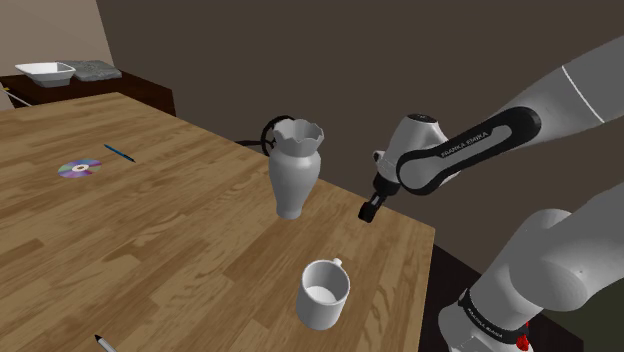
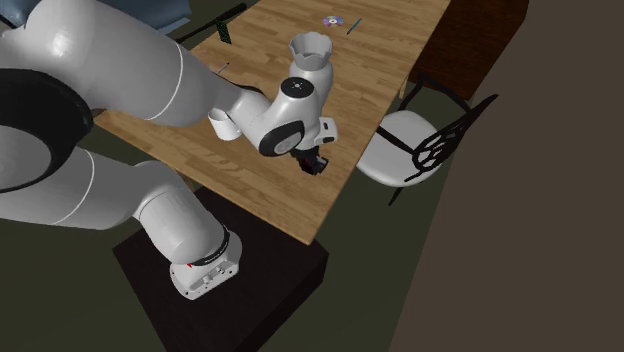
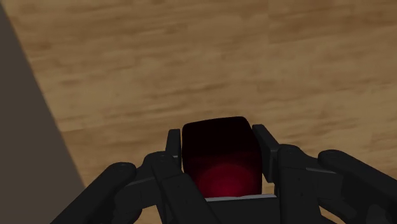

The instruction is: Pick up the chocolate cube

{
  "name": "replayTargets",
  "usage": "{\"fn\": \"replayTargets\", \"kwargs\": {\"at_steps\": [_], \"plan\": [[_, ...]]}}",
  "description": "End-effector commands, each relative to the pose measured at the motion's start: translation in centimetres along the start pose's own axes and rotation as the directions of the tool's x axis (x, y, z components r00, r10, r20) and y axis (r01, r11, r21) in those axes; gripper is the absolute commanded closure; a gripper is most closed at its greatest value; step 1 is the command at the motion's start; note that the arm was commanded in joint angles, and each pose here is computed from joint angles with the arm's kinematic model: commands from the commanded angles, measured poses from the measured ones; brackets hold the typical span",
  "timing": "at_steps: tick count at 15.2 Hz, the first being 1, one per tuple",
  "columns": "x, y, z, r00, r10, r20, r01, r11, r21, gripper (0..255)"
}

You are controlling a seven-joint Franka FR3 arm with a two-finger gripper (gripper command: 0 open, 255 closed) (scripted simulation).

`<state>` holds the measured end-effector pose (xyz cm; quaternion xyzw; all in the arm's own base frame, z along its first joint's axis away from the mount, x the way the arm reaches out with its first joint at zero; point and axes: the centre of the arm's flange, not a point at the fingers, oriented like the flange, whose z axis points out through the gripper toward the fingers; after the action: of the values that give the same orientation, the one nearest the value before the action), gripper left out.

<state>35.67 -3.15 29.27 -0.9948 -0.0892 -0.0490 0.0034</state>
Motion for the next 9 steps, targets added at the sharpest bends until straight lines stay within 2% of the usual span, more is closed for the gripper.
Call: {"fn": "replayTargets", "kwargs": {"at_steps": [1, 9], "plan": [[0.1, 0.0, -1.0, 1.0, 0.0, 0.001, 0.0, 1.0, 0.0, 255], [0.6, 0.0, -5.2, 1.0, 0.0, 0.001, 0.0, 1.0, 0.0, 255]]}}
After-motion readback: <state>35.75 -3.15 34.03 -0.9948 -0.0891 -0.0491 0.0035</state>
